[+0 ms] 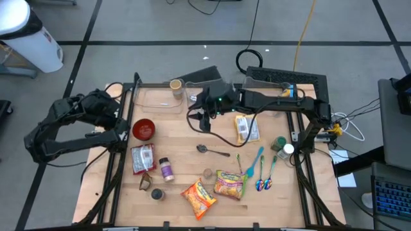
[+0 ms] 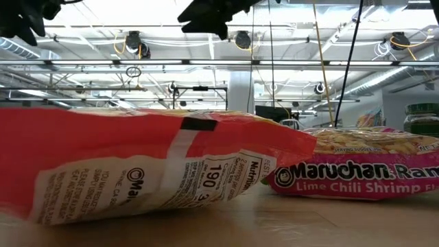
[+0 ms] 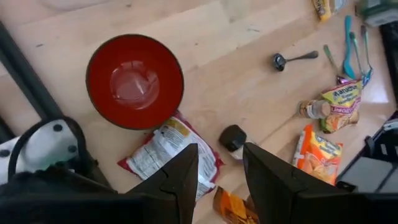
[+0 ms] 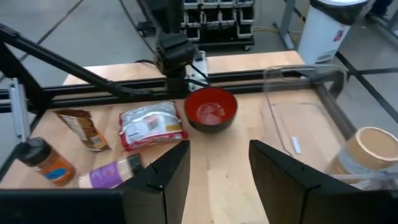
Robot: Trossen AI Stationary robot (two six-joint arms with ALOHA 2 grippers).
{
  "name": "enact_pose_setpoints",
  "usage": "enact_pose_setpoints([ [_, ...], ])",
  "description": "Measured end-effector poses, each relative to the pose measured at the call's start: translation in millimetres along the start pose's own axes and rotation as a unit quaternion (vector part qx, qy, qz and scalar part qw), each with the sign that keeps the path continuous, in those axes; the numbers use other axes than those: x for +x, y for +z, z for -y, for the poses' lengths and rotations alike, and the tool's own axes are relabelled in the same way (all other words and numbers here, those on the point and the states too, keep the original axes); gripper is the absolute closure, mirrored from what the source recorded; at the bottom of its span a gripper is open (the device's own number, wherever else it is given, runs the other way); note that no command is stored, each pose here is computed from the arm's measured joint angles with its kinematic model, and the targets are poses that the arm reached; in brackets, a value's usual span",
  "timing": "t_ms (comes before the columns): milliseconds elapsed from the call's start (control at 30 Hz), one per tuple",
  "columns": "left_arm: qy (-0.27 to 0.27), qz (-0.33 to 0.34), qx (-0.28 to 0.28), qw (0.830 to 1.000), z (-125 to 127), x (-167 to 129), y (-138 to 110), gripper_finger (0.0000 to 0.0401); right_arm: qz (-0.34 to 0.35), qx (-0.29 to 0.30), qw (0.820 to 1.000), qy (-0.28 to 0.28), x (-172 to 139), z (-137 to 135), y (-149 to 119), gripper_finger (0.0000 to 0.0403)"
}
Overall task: Pick & Place Food Item
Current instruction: Put the orange seasoning pack into the left transparent bin
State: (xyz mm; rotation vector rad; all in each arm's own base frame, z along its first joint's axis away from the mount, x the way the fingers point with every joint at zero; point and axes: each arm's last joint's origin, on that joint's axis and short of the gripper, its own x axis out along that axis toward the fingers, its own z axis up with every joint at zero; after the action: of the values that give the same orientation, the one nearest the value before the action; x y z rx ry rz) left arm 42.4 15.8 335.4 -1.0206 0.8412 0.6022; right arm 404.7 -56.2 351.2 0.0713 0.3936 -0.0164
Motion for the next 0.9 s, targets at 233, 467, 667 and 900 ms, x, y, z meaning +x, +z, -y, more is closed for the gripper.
enact_pose_setpoints([
  [233, 0.0, -0.005, -0.008, 1.0, 21.2, 17.3, 19.7, 0.0268, -0.001, 0.012, 1.0, 0.028, 2.3, -23.8, -0.4, 0.0243],
  [467, -0.014, -0.068, 0.041, 0.997, 67.6, 59.8, 32.0, 0.0268, -0.006, 0.0, 0.996, 0.084, 3.3, -54.8, -2.3, 0.0243],
  [667, 0.025, -0.15, 0.036, 0.988, 95.9, 83.6, -0.5, 0.0268, -0.033, -0.008, 0.993, 0.112, 2.5, -78.2, -8.7, 0.0243],
  [900, 0.014, -0.14, -0.01, 0.99, 118.2, 82.4, -49.8, 0.0268, -0.063, -0.023, 0.988, 0.138, 0.0, -103.3, -16.7, 0.0243],
])
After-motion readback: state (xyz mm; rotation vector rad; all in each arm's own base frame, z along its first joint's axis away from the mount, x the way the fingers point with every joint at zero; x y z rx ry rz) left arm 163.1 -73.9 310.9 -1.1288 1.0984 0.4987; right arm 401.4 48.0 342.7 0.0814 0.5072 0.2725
